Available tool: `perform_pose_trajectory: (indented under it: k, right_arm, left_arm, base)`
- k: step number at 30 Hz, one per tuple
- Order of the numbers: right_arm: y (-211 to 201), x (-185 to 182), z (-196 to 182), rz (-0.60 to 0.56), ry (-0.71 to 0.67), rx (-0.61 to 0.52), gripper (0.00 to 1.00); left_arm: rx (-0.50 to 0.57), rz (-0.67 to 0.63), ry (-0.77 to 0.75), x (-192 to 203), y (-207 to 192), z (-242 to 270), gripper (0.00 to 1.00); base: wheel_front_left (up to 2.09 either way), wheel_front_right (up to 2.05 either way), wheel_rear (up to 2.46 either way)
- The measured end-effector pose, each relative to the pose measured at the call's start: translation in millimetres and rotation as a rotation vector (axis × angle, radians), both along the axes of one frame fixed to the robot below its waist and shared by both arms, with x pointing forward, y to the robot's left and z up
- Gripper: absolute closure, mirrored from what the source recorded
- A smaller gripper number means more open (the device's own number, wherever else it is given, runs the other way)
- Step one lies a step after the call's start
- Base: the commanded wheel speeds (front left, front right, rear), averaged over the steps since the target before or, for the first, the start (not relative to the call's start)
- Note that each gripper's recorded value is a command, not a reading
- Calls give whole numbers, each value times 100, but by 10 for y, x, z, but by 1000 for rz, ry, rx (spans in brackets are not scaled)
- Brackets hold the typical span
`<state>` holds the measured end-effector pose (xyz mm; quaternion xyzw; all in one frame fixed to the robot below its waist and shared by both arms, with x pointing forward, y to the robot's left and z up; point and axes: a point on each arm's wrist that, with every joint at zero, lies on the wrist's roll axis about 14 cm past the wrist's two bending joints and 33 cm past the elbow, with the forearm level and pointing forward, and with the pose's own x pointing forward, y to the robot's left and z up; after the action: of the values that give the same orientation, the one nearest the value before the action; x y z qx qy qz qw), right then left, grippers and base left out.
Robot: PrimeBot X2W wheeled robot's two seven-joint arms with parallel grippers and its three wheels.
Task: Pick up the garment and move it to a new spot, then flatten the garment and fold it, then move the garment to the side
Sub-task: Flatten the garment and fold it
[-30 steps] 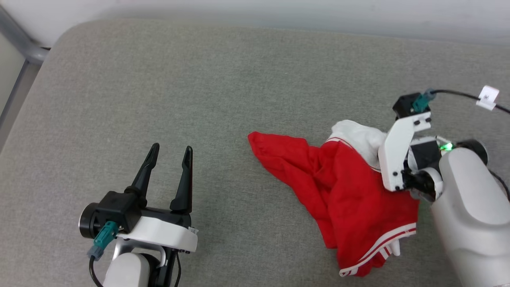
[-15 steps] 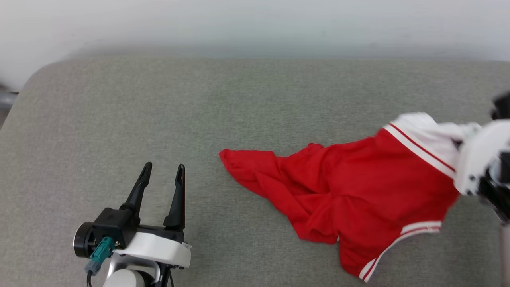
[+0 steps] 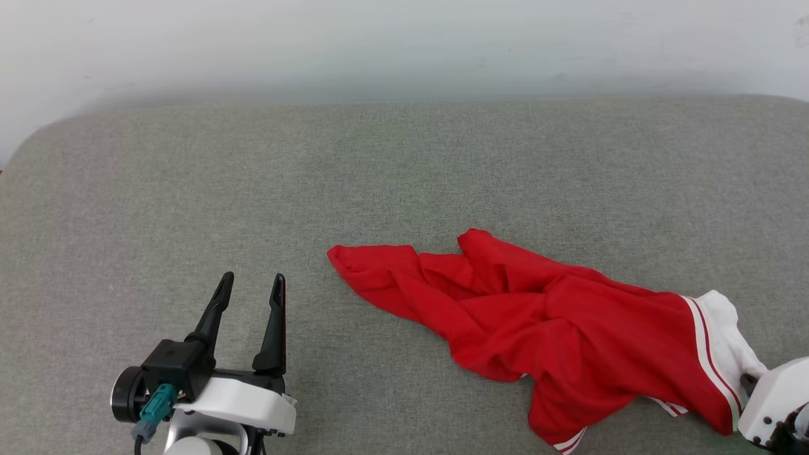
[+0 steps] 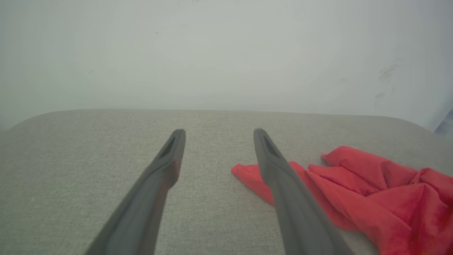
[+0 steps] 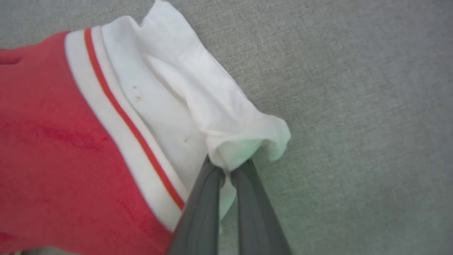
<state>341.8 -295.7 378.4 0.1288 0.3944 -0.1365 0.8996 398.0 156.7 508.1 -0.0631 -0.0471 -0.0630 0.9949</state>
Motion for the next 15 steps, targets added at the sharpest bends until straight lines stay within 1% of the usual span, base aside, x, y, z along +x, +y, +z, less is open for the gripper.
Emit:
perform_pose_trajectory:
  k: [1,4,10,15]
  right_arm:
    - [6,22,8,-6,-25,4,0]
    - [-21,149,123,-14,-128,-24,0]
    - [-92,442,643,-16,-433,-137,0]
    - [76,569,1065,44,-637,-221,0]
  left_arm:
    - [0,0,0,-1,2,0,0]
    - [1,1,3,-17,6,-8,0]
    - [3,7,5,-91,34,-5,0]
    - [5,21,8,-174,71,-6,0]
  base:
    - [0,0,0]
    - [0,0,0]
    - [0,0,0]
    - [0,0,0]
